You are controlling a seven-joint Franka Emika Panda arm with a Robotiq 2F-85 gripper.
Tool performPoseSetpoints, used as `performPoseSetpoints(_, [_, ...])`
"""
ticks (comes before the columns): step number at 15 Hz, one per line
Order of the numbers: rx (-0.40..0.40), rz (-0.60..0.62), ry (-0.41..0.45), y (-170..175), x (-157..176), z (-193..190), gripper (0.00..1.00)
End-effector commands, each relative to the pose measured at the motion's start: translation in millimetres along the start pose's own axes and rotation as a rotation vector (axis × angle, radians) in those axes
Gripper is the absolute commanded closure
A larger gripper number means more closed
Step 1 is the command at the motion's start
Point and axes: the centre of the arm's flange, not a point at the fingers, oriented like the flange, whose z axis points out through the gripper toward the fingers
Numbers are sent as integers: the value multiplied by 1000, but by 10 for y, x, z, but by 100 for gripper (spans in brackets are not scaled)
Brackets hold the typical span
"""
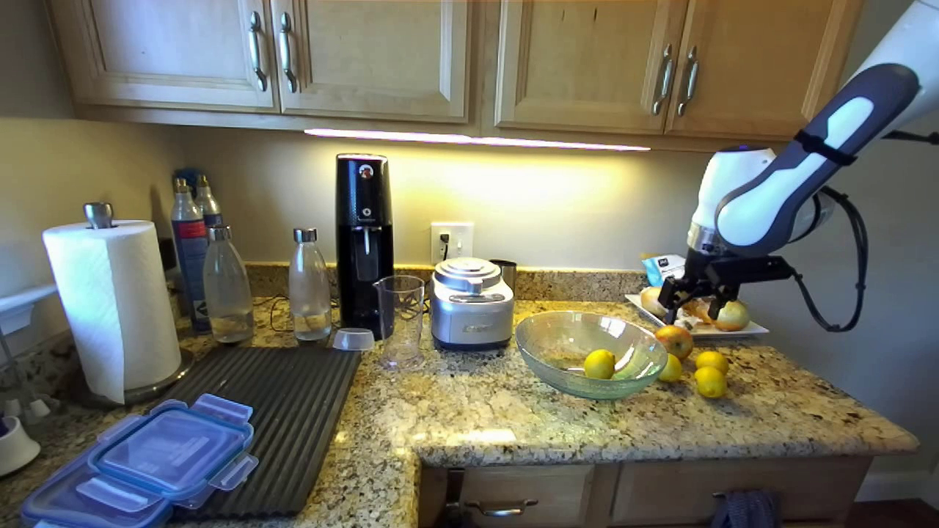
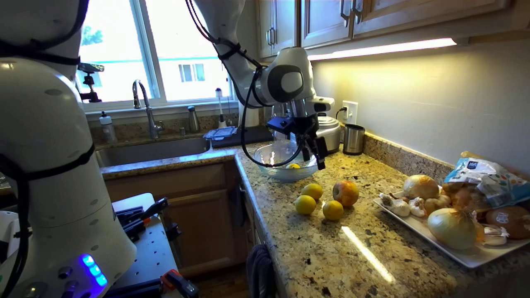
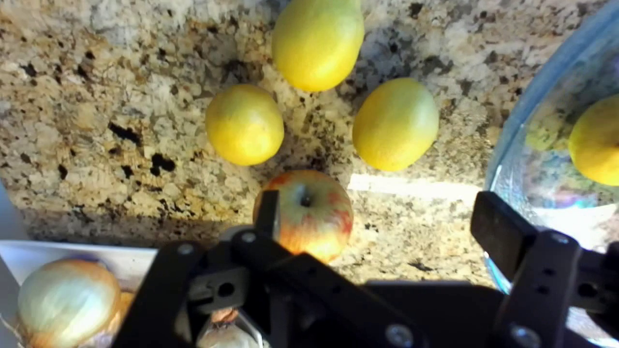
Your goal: Remove the lemons from the bowl
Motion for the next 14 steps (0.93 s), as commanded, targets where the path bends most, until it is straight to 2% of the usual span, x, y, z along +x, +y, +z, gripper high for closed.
performPoseSetpoints(1, [14, -64, 21, -186, -28, -438, 0])
performPoseSetpoints(4, [50, -162, 47, -547, 54, -556, 0])
performPoseSetpoints(7, [88, -347, 65, -1017, 98, -562, 0])
performPoseSetpoints(10, [114, -522, 43, -1418, 87, -480, 0])
performPoseSetpoints(14, [141, -753, 15, -1779, 70, -240, 0])
